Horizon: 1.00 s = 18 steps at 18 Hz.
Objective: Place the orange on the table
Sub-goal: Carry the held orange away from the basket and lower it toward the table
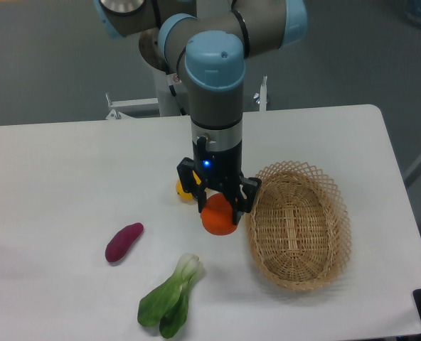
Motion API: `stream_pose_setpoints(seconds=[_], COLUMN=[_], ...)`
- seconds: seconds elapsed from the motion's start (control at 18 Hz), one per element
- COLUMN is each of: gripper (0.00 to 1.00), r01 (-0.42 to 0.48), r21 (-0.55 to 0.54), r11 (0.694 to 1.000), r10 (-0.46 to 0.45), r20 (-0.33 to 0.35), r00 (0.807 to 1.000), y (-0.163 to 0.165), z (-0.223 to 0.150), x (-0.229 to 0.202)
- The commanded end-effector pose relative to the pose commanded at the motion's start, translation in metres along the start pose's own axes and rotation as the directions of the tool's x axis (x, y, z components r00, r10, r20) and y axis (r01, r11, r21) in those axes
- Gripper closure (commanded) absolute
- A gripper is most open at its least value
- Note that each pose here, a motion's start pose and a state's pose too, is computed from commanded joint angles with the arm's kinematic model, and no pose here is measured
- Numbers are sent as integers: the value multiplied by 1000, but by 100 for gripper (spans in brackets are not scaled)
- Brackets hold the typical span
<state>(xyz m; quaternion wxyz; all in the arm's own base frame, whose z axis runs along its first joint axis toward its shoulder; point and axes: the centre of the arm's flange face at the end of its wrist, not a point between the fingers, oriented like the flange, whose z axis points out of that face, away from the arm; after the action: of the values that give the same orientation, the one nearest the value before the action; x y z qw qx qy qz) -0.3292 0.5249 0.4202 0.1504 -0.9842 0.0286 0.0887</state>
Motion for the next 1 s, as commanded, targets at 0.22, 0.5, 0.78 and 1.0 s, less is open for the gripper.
stream_pose_setpoints(seconds=[0.22,0.5,0.78,1.0], gripper=[36,36,36,36], r01=[-4,-9,-70,-128], r21=[-11,-34,-94,-160], r11=[1000,999,993,979], r10=[4,7,64,108], r20=[-13,-41,-61,-132], r00=[1000,999,996,985], y=[1,8,7,23], z=[8,23,40,74], x=[6,18,63,113])
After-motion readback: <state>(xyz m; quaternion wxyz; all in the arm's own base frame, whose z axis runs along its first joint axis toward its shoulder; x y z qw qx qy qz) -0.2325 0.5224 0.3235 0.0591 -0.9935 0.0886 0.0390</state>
